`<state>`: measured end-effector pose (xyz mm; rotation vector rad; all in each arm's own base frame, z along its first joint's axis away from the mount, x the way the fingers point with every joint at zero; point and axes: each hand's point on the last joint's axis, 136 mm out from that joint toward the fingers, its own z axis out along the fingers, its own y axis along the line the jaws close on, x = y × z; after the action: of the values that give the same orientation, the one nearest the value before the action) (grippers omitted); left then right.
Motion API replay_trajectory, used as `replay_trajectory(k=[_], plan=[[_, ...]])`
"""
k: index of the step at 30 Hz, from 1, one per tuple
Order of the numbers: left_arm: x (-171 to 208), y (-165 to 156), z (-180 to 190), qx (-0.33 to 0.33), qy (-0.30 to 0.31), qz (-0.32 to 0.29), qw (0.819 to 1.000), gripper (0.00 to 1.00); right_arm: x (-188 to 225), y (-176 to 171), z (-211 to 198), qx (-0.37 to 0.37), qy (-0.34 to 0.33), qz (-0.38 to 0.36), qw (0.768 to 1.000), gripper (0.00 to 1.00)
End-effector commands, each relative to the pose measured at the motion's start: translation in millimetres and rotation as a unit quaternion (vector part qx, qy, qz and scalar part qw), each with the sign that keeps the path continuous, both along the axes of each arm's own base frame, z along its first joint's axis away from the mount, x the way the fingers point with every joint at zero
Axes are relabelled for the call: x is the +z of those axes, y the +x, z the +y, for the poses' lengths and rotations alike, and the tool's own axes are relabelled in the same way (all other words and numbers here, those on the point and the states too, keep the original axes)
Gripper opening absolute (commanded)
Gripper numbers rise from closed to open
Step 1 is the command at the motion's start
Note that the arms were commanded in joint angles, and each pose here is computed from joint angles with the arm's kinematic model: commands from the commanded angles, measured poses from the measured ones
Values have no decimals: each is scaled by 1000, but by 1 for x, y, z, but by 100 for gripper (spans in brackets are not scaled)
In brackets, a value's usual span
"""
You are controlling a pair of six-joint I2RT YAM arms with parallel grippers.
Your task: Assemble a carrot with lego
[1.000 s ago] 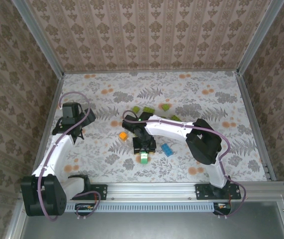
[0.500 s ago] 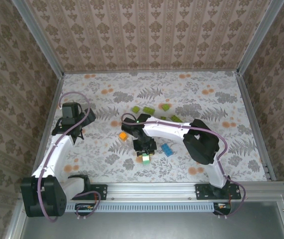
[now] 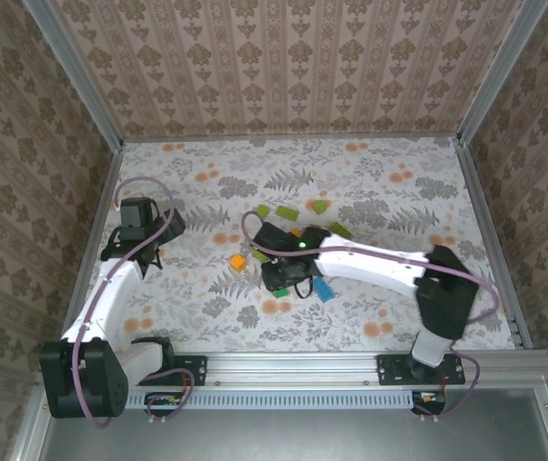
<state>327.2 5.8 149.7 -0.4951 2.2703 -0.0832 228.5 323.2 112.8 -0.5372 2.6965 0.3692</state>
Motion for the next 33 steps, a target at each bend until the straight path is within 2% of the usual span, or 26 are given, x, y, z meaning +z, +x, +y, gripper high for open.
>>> replay_trajectory(k=[1, 6, 11, 22, 33], plan=[[4, 1, -1, -7, 9, 4, 1000, 99, 31, 25, 20, 41, 80, -150, 985, 34], [3, 3, -2, -7, 9, 3, 1000, 99, 27, 27, 10, 71, 119, -257, 956, 35], [3, 5, -6, -11, 3, 2, 1000, 99, 17, 31, 7, 71, 140, -311, 937, 34], [3, 7, -6, -10, 6, -1, 1000, 99, -28, 33, 15, 85, 116, -309, 940, 35], [2, 8, -6, -11, 11, 0, 1000, 99, -62, 20, 20, 104, 58, -306, 945, 36]])
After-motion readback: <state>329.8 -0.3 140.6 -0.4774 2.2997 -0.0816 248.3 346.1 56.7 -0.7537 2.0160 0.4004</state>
